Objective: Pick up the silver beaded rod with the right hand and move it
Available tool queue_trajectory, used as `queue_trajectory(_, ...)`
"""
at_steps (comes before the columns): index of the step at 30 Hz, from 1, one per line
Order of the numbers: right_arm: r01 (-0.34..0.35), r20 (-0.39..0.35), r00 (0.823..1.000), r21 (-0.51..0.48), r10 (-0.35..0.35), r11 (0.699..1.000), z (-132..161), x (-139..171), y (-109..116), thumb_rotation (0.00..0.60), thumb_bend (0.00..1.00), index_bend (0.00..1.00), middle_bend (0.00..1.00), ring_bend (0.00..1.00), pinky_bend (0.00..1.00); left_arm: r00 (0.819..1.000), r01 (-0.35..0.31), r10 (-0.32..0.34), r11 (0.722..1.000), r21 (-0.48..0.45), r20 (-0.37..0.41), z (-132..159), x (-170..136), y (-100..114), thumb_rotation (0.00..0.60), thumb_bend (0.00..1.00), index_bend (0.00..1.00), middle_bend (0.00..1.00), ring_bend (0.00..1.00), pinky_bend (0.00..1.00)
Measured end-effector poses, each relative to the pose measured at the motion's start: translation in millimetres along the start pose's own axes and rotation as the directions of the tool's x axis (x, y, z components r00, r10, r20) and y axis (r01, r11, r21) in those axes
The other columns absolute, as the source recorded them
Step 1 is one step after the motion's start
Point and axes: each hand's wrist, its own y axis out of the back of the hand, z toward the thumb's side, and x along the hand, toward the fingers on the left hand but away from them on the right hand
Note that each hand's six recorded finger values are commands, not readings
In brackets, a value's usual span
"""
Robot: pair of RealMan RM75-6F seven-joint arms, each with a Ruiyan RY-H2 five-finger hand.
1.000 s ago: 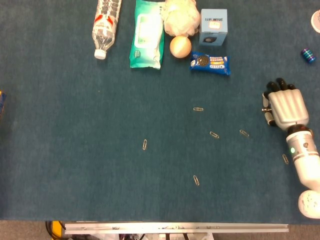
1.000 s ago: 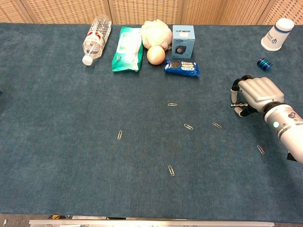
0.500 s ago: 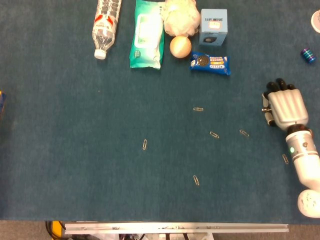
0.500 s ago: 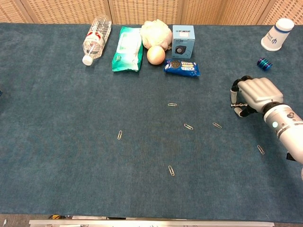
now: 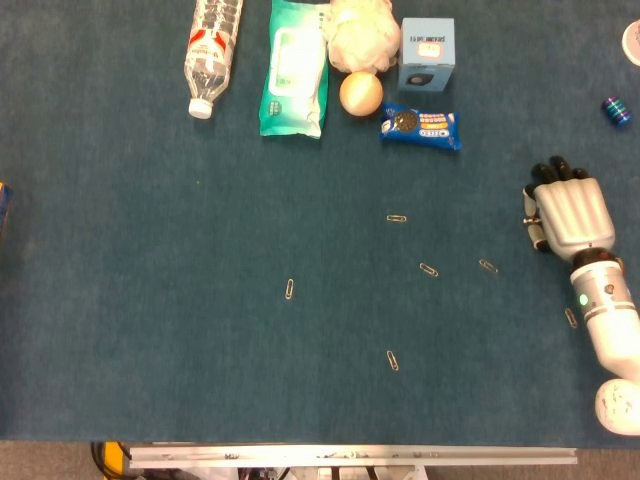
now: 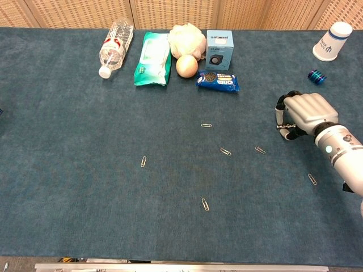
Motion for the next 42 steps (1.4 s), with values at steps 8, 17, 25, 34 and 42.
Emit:
queue_trajectory(8, -0.002, -0.005, 1.0, -0.004, 0.002, 1.0, 0.5, 0.8, 0.3, 0.6, 0.35, 0.57, 0.24, 0.12, 0.27, 1.0, 0.001, -0.001, 1.0, 0.0, 0.0, -0.2, 0.2, -0.2, 0.6, 0.42, 0.35, 0.35, 0.25, 0.41)
queue_trajectory(17, 0.025, -0.021, 0.999, -0.026, -0.026, 0.999, -1.2, 10.6, 8.1, 0.6, 0.35, 0.57, 0.24, 0.12, 0.27, 1.0, 0.0, 0.0, 1.0, 0.001, -0.003, -0.7, 0.9, -0.2, 0.6, 0.42, 0.35, 0.35, 0.25, 0.41)
queue_trajectory(25, 0.071, -0.043, 0.996, -0.053, -0.073, 0.996, -5.0, 26.7, 20.9, 0.6, 0.35, 0.57, 0.24, 0.12, 0.27, 1.0, 0.001, -0.001, 1.0, 0.005, -0.004, -0.7, 1.4, -1.0, 0.6, 0.42, 0.35, 0.35, 0.25, 0.41)
queue_trajectory(34, 0.088, -0.073, 0.993, -0.084, -0.094, 0.993, -8.2, 43.1, 25.0, 0.6, 0.35, 0.57, 0.24, 0.12, 0.27, 1.0, 0.001, -0.001, 1.0, 0.006, -0.009, -1.4, 2.0, -1.2, 0.6, 0.42, 0.35, 0.35, 0.25, 0.41)
queue_trajectory(42, 0.076, -0.119, 0.989, -0.128, -0.092, 0.989, -7.3, 54.4, 25.0, 0.6, 0.35, 0.57, 0.24, 0.12, 0.27, 1.0, 0.001, -0.001, 1.0, 0.005, -0.014, -2.4, 2.4, -1.0, 0.6, 0.42, 0.35, 0.35, 0.25, 0.41)
